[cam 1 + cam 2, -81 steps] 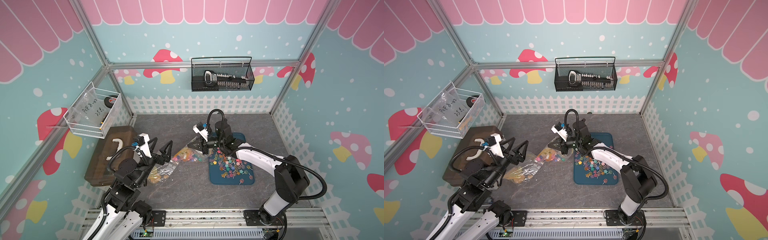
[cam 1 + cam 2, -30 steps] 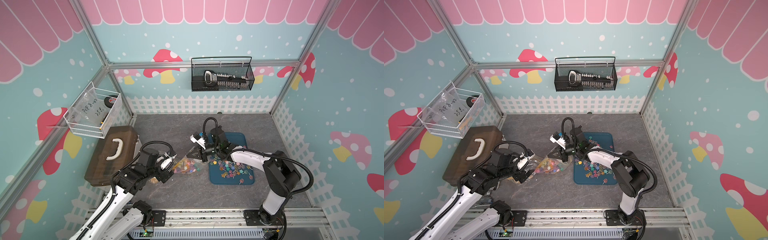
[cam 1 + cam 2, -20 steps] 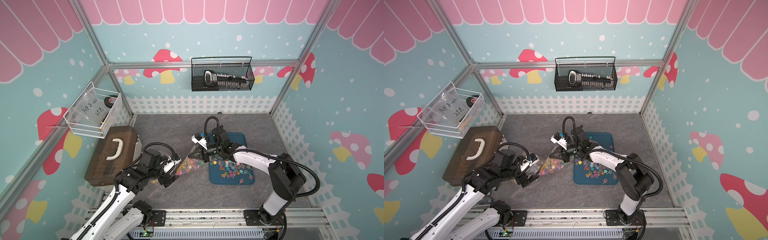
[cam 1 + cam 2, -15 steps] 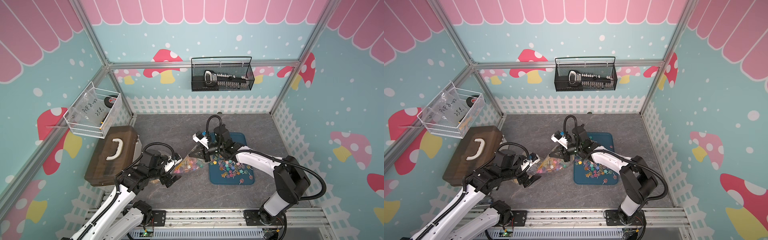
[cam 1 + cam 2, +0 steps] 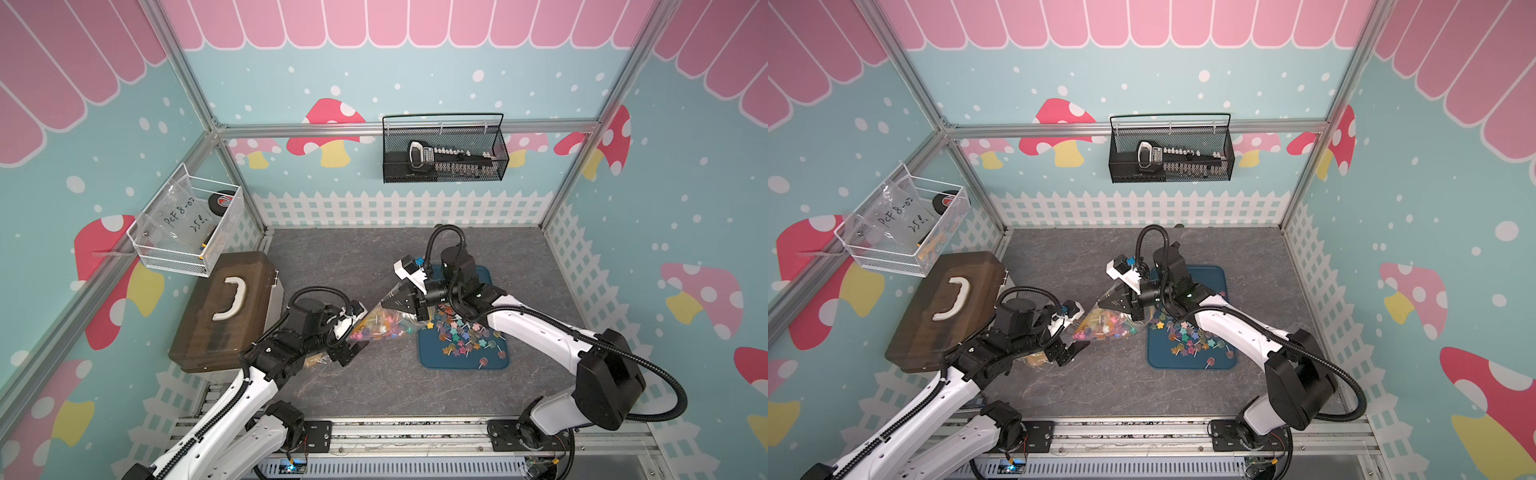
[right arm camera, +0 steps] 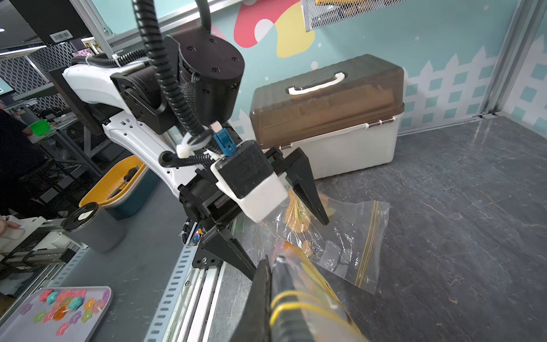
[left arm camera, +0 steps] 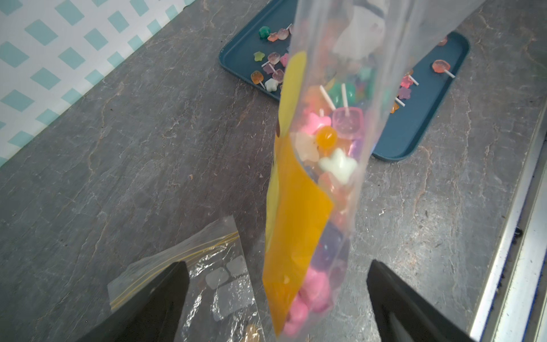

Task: Pour candies out of the ziploc bag
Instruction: Place the ziploc bag at the center of the board.

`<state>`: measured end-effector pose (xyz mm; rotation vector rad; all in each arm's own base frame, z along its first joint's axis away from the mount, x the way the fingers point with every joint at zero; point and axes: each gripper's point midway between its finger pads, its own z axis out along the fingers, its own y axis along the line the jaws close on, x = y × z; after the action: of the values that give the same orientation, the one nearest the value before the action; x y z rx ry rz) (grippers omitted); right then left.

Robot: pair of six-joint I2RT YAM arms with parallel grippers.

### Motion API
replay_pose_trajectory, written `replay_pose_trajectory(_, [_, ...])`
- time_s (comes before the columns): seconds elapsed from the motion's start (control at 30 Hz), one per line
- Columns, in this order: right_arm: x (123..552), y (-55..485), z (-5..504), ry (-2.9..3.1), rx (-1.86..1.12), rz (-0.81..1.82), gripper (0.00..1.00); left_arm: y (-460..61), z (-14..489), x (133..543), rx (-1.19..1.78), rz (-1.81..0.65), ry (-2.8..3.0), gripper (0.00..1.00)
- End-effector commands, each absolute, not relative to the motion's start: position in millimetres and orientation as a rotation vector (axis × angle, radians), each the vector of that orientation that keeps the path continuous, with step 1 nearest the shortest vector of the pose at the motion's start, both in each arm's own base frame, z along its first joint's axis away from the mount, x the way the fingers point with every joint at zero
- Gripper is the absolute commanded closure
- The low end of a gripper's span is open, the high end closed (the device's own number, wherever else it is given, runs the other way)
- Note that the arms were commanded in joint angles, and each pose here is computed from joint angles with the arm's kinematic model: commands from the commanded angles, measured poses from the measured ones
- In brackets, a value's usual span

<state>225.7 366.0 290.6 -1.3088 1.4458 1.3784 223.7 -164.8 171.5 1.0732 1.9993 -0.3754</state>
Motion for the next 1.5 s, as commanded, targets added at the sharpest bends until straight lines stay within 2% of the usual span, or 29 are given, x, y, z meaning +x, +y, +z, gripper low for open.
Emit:
replay_pose_trajectory(0.0, [218,361,336,1.27,-1.333,1.344,1.0,-181,182,224,1.11,-0.46,1.896,0.03])
replay_pose_trajectory(0.1, [218,361,338,1.268,-1.331,1.341,1.0,-186,183,222,1.122,-0.493,1.874,0.08])
replay_pose_trajectory(0.47, [222,362,335,1.283,-1.32,1.327,1.0,-188,186,221,1.127,-0.506,1.866,0.48])
replay_pose_trajectory(0.6, [225,364,332,1.292,-1.316,1.327,1.0,-188,189,220,1.115,-0.504,1.873,0.56])
replay_pose_trajectory(0.73, [229,367,327,1.306,-1.313,1.331,1.0,-188,190,220,1.113,-0.501,1.876,0.75])
replay_pose_trajectory(1.0, [234,371,322,1.315,-1.305,1.342,1.0,-186,189,219,1.11,-0.477,1.879,0.94])
replay_pose_trajectory(1.47, [254,395,286,1.375,-1.277,1.41,1.0,-169,197,217,1.058,-0.396,1.997,0.96])
